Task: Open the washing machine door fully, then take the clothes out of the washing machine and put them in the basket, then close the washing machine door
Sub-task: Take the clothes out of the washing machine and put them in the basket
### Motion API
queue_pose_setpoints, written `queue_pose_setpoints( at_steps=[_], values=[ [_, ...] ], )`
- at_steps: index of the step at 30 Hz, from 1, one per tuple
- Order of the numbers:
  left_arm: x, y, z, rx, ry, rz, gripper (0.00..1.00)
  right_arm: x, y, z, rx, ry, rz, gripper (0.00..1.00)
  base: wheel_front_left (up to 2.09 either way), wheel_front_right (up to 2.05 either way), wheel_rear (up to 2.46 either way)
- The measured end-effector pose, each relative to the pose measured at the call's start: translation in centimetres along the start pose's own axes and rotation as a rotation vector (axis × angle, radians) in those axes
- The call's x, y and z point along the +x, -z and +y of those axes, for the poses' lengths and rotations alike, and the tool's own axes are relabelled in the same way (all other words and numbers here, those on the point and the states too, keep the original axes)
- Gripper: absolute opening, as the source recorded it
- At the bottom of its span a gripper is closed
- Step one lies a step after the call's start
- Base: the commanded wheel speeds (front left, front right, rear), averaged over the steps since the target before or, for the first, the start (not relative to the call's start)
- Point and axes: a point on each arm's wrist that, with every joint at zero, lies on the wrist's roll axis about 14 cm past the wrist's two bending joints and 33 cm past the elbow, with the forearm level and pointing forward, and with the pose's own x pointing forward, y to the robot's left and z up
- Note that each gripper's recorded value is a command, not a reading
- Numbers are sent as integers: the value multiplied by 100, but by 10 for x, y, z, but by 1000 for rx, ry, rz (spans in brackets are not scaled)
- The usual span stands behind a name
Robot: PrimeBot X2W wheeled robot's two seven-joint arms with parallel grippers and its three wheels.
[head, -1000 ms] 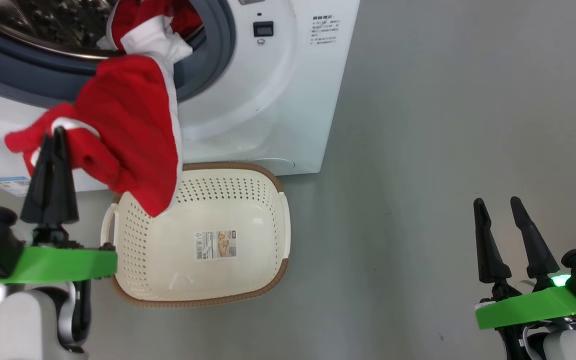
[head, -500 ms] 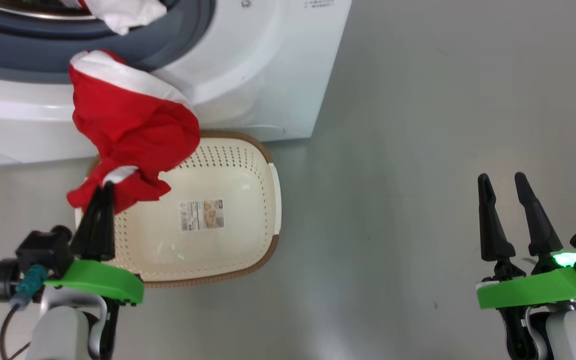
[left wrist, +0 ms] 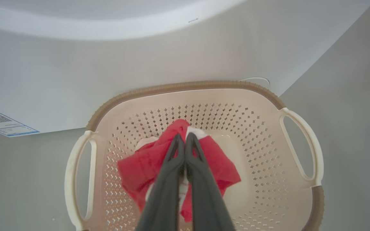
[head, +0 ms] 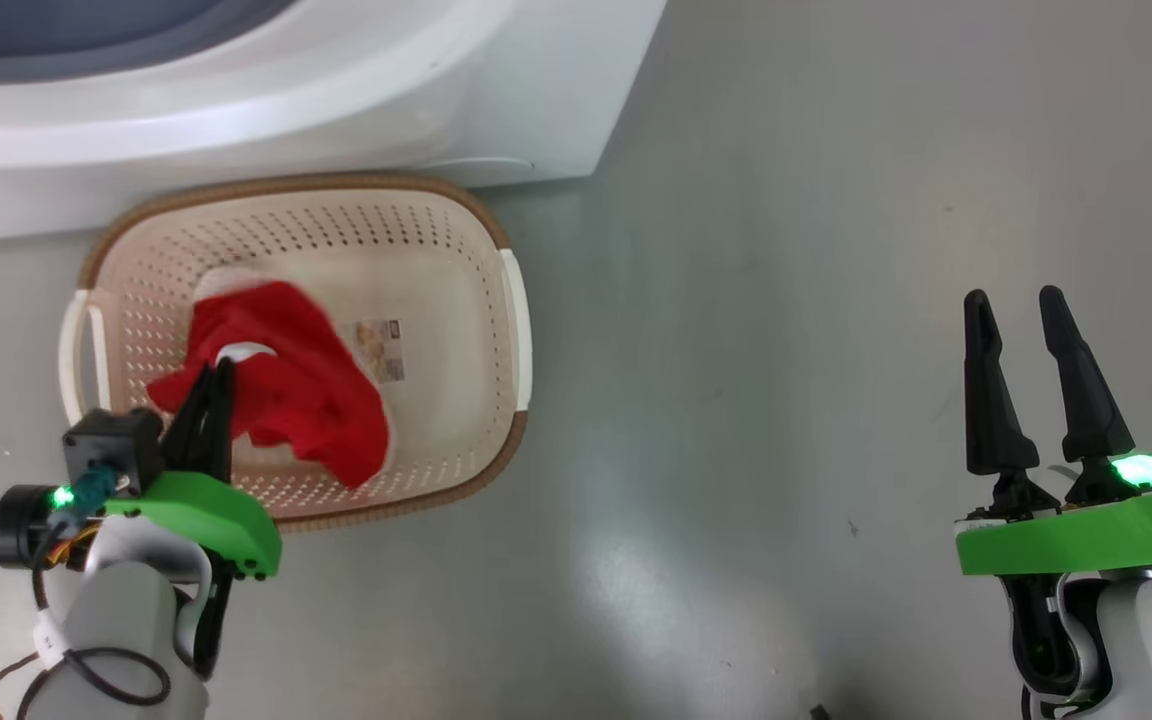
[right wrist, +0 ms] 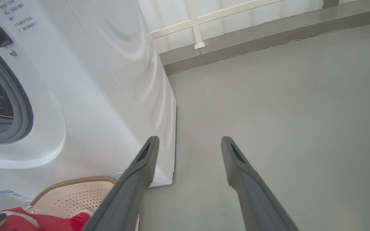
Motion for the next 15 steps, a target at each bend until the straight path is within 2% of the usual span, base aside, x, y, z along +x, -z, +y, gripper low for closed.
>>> queue_pose_setpoints(
  at_steps=[14,15],
  values=[
    [35,41,-2,39,35,136,0,11,19,-12,-11,27,37,100,0,0,0],
    [36,43,0,40,32,141,27,12,19,-13,-12,28,37,100,0,0,0]
  ],
)
